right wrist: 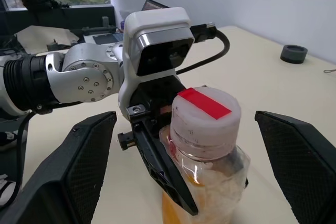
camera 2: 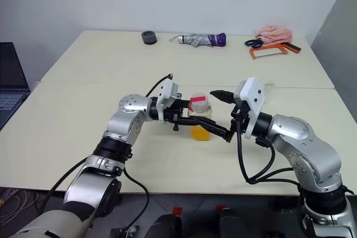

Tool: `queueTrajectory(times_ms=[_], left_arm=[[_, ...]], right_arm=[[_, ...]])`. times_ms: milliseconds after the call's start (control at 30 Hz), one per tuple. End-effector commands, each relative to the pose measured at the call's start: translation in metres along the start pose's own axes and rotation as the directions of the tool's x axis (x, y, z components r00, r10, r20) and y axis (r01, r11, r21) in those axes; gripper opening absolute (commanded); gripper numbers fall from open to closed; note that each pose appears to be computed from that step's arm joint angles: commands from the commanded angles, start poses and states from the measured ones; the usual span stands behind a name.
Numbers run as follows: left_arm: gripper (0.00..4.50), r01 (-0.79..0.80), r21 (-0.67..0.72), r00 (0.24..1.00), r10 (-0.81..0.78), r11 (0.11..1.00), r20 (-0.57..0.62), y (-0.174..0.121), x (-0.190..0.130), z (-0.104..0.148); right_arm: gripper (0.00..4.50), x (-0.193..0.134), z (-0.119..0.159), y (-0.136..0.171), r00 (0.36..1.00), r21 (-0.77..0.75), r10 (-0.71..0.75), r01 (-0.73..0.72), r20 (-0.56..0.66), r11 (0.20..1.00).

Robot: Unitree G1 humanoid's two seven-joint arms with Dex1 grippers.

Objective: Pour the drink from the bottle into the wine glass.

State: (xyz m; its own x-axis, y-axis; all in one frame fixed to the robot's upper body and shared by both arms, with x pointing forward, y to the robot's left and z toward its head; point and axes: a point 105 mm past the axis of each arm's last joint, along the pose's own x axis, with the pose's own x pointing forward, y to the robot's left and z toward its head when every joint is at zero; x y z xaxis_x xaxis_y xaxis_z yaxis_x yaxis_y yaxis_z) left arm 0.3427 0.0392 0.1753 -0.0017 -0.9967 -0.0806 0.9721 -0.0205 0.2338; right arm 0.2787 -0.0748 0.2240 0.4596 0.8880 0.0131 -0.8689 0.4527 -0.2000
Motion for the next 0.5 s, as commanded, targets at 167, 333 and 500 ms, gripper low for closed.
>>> queueTrajectory(times_ms=[167,333,500], left_arm=[[1.82,0.017,0.061,0.999,-0.020,0.998,0.039,-0.002,0.004,0.016],[1.82,0.021,0.063,0.999,-0.023,0.998,0.035,-0.002,0.004,0.016],[1.82,0.023,0.064,0.999,-0.025,0.998,0.034,-0.002,0.004,0.016]], right_arm=[[4.50,0.008,0.010,-0.005,0.999,-0.040,-0.004,0.006,0.035,0.999],[4.50,0.011,0.012,-0.017,0.996,-0.058,-0.066,0.069,0.056,0.996],[4.50,0.012,0.012,-0.021,0.994,-0.060,-0.089,0.093,0.067,0.994]])
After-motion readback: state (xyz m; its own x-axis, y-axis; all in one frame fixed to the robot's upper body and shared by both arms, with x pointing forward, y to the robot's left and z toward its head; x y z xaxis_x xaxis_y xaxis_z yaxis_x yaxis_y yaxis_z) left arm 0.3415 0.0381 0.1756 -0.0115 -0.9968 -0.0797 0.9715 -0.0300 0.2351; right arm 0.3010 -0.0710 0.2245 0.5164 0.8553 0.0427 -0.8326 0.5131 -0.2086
